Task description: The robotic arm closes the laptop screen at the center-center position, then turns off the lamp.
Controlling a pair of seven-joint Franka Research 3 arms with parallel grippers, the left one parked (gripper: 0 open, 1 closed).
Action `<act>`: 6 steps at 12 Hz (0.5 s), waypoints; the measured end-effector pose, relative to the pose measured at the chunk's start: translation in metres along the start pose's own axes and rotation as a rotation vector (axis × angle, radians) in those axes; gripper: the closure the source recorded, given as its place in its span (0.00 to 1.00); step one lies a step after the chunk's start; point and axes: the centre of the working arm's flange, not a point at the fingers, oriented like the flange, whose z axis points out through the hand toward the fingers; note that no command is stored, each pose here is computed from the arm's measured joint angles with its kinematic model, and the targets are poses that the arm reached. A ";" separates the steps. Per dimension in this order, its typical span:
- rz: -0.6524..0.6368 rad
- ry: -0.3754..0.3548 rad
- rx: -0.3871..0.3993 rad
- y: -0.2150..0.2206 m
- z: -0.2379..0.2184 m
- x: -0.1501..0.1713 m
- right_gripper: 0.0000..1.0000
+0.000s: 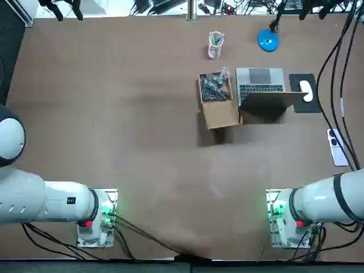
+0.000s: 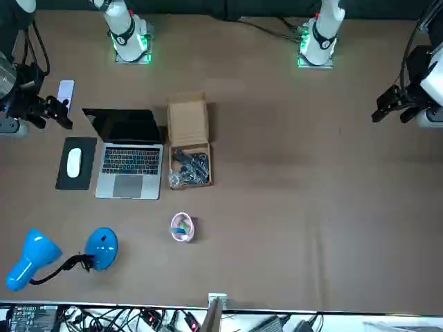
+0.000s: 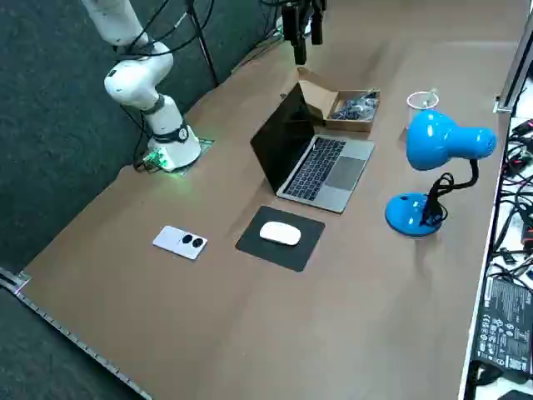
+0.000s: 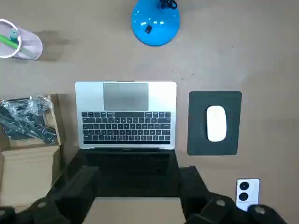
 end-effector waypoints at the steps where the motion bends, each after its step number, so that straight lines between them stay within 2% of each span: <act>1: 0.000 0.000 0.000 0.000 0.000 0.000 0.00; 6: -0.001 -0.003 0.000 -0.001 0.001 0.001 0.00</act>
